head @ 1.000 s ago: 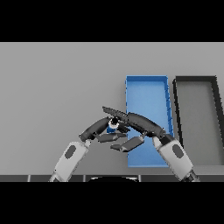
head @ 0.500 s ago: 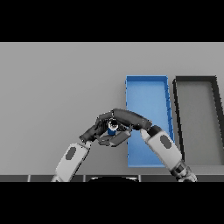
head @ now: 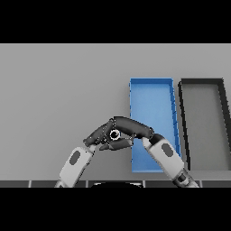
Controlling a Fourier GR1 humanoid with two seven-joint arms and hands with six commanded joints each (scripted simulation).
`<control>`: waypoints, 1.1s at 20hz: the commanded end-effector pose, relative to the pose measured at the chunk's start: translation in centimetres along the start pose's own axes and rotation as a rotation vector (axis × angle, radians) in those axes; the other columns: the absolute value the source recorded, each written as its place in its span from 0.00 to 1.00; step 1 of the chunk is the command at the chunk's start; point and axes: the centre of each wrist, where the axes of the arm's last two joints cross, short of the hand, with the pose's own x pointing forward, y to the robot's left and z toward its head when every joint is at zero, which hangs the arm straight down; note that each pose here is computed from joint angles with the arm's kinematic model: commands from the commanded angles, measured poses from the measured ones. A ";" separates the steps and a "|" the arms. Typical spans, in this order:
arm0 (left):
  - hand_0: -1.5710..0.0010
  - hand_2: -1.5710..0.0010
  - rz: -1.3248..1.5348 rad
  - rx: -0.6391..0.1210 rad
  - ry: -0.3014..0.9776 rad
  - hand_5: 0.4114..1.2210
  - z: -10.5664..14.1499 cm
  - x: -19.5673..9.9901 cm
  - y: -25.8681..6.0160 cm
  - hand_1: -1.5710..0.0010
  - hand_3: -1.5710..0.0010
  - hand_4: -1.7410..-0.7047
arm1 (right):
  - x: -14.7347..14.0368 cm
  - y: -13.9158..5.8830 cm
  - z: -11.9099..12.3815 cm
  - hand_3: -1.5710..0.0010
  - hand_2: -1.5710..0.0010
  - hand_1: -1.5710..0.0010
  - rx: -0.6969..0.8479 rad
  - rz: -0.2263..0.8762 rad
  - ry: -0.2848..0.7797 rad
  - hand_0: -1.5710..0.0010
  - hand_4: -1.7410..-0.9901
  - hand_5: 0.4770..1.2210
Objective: Pick up the blue pipe and place it into the blue bin.
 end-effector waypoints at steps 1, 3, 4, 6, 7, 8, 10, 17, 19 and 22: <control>0.00 0.01 -0.003 0.007 0.003 1.00 -0.1 0.0 -0.1 0.00 0.09 0.01 | -0.1 0.2 0.0 0.06 0.04 0.04 -0.011 -0.039 -0.003 0.04 0.34 0.88; 0.00 0.01 -0.001 0.013 0.017 1.00 0.2 0.1 0.2 0.00 0.09 0.01 | -0.2 0.3 -0.3 0.04 0.03 0.03 -0.017 -0.084 0.005 0.03 0.33 0.92; 0.00 0.01 -0.007 0.006 0.015 1.00 -0.1 0.3 0.3 0.00 0.09 0.01 | -0.1 0.5 0.0 0.03 0.02 0.02 -0.029 -0.095 -0.004 0.02 0.33 0.94; 0.00 0.00 -0.012 0.010 0.003 1.00 0.0 0.3 0.4 0.00 0.20 0.01 | 0.0 0.6 0.1 0.02 0.01 0.01 -0.044 -0.113 0.005 0.01 0.33 0.96; 0.08 0.15 -0.027 0.014 0.006 1.00 0.2 0.3 0.3 0.13 0.33 0.11 | 0.0 0.6 0.0 0.02 0.01 0.01 -0.051 -0.107 -0.004 0.01 0.33 0.97; 0.25 0.32 -0.042 0.003 0.016 1.00 0.1 0.2 0.4 0.30 0.46 0.22 | 0.2 0.7 -0.2 0.01 0.01 0.01 -0.059 -0.102 0.015 0.01 0.33 0.97; 0.52 0.56 -0.073 -0.030 0.041 1.00 0.4 0.2 0.8 0.55 0.66 0.41 | 0.1 0.5 -0.2 0.01 0.01 0.01 -0.067 -0.097 0.018 0.01 0.32 0.98; 0.90 0.91 -0.076 -0.061 0.143 0.46 0.6 0.1 1.1 0.91 0.93 0.70 | 0.2 0.9 -0.4 0.00 0.00 0.00 -0.085 -0.084 -0.017 0.00 0.32 1.00; 0.94 0.94 -0.077 -0.046 0.154 0.33 0.4 -0.3 1.0 0.94 0.95 0.74 | 0.3 0.6 -0.5 0.00 0.00 0.00 -0.095 -0.071 -0.016 0.00 0.32 1.00; 0.97 0.97 -0.045 -0.023 0.191 0.21 0.7 -0.5 1.2 0.97 0.98 0.74 | 0.0 0.2 -0.6 0.00 0.00 0.00 -0.099 -0.087 -0.027 0.00 0.32 1.00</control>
